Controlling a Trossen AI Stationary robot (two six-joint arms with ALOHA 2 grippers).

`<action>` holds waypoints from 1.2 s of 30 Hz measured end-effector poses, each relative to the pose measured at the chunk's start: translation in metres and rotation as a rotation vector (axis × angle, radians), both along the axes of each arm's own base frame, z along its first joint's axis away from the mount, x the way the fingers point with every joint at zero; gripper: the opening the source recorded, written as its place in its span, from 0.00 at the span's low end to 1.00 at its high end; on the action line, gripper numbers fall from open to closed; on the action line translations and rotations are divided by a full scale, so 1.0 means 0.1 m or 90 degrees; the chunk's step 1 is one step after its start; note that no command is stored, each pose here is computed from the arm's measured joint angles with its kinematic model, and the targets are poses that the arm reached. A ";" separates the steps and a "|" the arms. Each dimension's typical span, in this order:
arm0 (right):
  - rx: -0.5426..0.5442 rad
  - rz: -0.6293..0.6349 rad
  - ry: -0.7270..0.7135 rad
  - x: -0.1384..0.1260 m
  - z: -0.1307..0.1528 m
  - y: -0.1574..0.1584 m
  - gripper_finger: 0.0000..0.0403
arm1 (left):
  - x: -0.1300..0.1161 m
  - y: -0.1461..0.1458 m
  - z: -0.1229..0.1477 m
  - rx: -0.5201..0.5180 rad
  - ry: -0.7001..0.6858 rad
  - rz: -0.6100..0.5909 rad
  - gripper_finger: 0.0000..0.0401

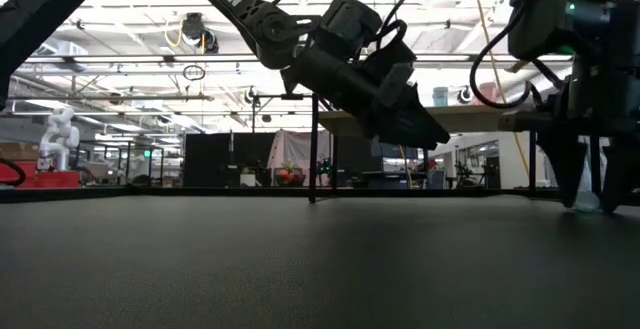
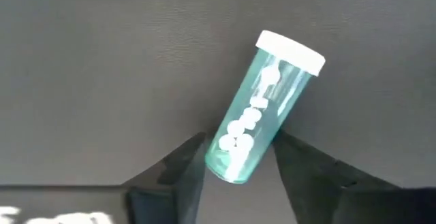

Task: Pick and place medicine bottles onto shelf by color
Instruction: Put the green pill bottle on the shelf aligned with the blue pill bottles

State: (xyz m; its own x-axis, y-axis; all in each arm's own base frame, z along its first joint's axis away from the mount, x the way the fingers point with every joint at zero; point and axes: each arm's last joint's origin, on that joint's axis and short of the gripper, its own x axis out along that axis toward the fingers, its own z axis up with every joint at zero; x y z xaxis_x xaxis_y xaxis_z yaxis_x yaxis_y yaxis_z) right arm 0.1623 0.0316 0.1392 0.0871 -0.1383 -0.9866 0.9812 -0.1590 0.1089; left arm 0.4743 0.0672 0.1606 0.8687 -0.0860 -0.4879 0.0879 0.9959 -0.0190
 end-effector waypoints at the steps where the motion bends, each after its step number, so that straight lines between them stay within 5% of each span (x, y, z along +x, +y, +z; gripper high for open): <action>1: 0.000 0.001 0.003 0.01 -0.01 0.00 0.42 | 0.00 0.00 0.00 -0.001 0.003 0.000 0.66; 5: 0.003 0.009 0.001 0.02 -0.02 0.01 0.31 | -0.03 0.01 0.05 -0.005 0.013 -0.005 0.66; 9: 0.001 0.100 -0.051 0.06 0.04 0.04 0.23 | -0.09 0.02 0.21 -0.011 0.016 -0.002 0.66; 18: -0.070 0.369 -0.202 0.14 0.25 0.20 0.24 | -0.18 -0.01 0.62 -0.097 -0.028 0.018 0.66; 27: -0.345 0.597 -0.401 0.22 0.66 0.36 0.23 | -0.30 -0.11 1.02 -0.180 -0.081 -0.064 0.66; 36: -0.647 0.701 -0.408 0.20 1.00 0.31 0.24 | -0.44 -0.22 1.54 -0.169 -0.219 -0.152 0.66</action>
State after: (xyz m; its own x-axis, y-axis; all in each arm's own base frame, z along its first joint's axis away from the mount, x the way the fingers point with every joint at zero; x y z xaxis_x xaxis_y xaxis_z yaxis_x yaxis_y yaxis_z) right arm 0.1826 0.0630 0.2395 0.9157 -0.2687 -0.2987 0.3199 0.9374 0.1377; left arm 0.4300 0.0448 0.3148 0.9165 -0.3844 -0.1107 0.3584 0.9120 -0.1995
